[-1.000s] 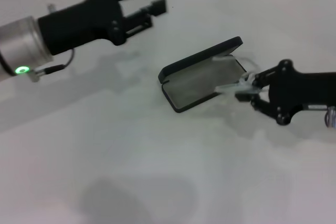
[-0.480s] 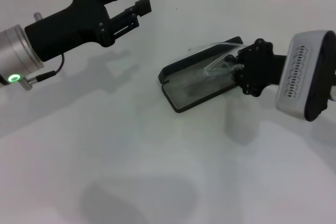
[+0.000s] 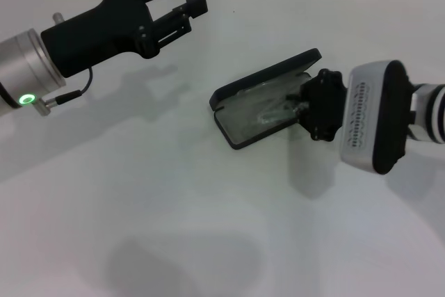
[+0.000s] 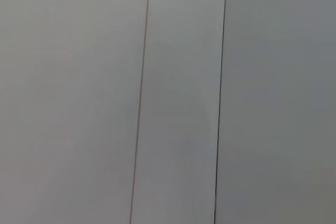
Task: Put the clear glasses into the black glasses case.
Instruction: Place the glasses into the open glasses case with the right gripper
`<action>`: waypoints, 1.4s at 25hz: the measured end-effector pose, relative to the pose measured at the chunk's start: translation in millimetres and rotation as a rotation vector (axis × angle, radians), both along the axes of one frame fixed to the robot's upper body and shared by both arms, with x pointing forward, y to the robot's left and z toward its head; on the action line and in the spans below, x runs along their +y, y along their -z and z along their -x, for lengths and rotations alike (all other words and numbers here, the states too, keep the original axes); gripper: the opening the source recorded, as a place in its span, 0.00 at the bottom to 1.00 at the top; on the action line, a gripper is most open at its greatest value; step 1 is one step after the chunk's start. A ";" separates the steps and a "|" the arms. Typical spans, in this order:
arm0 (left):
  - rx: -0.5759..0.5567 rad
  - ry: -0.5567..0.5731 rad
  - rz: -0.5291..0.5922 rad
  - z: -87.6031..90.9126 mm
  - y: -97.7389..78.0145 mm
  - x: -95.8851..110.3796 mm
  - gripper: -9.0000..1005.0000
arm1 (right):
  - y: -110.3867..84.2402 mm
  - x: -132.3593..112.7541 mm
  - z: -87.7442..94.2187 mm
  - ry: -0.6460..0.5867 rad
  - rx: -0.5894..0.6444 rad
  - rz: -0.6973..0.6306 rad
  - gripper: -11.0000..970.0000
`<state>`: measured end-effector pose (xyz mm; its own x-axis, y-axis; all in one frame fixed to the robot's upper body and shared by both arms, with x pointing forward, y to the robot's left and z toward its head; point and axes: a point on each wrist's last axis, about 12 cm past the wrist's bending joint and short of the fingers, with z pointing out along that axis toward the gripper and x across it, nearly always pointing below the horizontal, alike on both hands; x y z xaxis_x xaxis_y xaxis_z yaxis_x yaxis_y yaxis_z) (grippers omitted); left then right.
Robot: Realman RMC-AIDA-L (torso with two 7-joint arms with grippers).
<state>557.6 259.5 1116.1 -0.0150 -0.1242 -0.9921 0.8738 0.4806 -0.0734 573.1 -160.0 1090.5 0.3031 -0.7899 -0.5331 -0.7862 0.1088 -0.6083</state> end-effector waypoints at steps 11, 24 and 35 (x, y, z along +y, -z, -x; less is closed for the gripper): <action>-0.002 0.005 -0.006 -3.9 -1.7 -3.7 0.53 | 9.3 10.3 -1.6 0.013 -0.012 0.014 0.25; 0.006 -0.015 -0.019 -9.6 -2.1 -4.9 0.53 | -23.2 -47.0 0.3 0.089 0.197 -0.242 0.42; 0.076 -0.054 -0.090 -26.9 4.8 -15.9 0.53 | -47.7 -134.8 24.8 0.111 0.398 -0.687 0.42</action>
<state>584.6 243.6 1111.3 -0.0861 -0.0373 -0.9956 0.8399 0.5348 -0.0927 548.4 -294.8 1138.2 -0.0727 -0.2606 -0.9627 -0.8928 0.4473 -0.0537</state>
